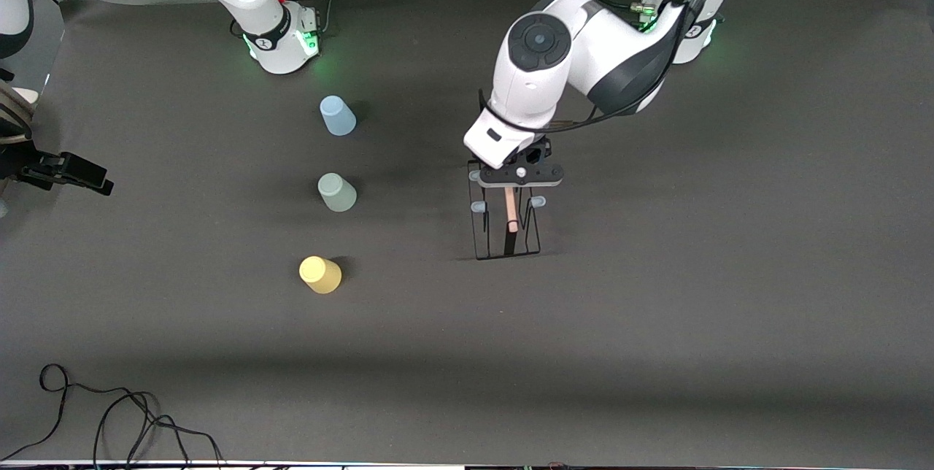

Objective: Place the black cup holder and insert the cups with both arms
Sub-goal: 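Carry the black rack with the left gripper to the table middle, then lower the rack onto the table and open the left gripper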

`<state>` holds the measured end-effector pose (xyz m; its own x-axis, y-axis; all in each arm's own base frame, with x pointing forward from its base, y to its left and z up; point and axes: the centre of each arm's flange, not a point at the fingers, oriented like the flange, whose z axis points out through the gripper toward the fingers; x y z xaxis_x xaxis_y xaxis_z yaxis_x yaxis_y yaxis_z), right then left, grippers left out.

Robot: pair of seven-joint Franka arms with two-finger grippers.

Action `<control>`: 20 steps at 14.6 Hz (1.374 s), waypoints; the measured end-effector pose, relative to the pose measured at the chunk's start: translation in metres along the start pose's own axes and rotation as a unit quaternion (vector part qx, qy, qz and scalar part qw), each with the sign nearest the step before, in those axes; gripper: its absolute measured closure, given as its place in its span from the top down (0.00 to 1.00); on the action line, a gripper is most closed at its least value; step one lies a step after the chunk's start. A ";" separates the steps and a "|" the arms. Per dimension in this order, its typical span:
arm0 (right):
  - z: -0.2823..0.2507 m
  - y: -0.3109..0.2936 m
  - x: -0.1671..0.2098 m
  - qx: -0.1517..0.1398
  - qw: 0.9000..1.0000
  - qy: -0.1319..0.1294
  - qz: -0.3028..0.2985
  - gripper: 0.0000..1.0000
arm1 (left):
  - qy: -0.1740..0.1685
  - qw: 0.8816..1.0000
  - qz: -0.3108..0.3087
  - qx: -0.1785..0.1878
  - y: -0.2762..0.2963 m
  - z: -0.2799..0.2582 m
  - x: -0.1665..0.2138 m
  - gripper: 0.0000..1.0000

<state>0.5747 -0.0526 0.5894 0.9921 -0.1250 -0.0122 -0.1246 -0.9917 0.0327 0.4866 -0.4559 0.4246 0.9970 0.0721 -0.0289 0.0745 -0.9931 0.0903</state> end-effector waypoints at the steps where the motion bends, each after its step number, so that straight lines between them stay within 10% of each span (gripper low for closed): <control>1: 0.000 0.000 0.000 0.000 1.000 0.000 0.000 1.00 | 0.003 1.000 -0.010 0.001 0.006 0.011 -0.001 0.16; 20: 0.000 0.005 0.000 0.000 1.000 0.000 0.005 1.00 | 0.026 1.000 0.000 -0.008 0.065 0.081 -0.024 0.16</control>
<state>0.5742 -0.0580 0.5894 0.9908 -0.1347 -0.0122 -0.1342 -0.9904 0.0332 0.4659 -0.5293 0.3506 0.9967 0.0779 0.0218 0.0752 -0.9914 0.1070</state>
